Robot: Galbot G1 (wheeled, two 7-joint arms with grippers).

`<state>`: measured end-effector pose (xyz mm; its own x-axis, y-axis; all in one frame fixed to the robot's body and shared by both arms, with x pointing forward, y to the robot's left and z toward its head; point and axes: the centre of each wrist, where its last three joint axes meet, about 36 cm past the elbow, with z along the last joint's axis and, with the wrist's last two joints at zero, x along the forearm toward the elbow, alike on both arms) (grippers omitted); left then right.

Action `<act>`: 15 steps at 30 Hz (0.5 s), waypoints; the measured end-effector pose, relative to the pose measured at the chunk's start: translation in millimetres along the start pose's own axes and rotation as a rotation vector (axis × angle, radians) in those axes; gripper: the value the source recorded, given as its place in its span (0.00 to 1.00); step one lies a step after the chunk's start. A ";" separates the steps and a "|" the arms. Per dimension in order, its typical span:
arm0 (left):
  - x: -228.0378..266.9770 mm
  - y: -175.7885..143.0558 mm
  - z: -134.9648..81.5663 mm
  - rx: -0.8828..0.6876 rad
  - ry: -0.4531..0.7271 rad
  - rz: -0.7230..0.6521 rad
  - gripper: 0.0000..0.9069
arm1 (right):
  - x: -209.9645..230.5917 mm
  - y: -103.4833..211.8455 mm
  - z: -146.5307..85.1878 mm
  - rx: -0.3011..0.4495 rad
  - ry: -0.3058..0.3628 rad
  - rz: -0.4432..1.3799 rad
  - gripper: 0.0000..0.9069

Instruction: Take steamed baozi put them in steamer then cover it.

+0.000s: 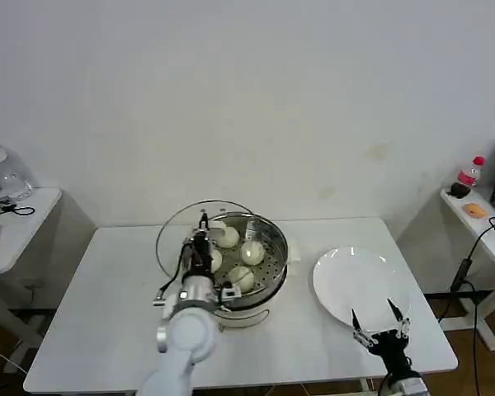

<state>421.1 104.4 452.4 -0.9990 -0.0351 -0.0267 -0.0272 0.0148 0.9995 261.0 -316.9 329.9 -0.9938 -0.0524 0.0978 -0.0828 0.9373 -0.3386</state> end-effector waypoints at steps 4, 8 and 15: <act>0.3 -3.0 -15.1 -0.006 -0.003 0.012 0.00 | -1.4 3.4 1.0 -0.002 0.001 -0.006 1.00; -4.4 -4.1 -22.7 -0.011 0.000 0.016 0.00 | -0.4 5.7 2.7 -0.003 0.007 -0.009 1.00; -6.8 -10.5 -35.7 -0.021 -0.007 0.032 0.00 | 0.0 8.0 4.5 -0.003 0.011 -0.015 1.00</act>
<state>429.4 68.9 442.7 -0.9996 -0.0280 0.0048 0.0049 -0.0052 1.0000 260.0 -310.9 323.0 -0.9917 -0.0625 0.1126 -0.0970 0.9376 -0.3340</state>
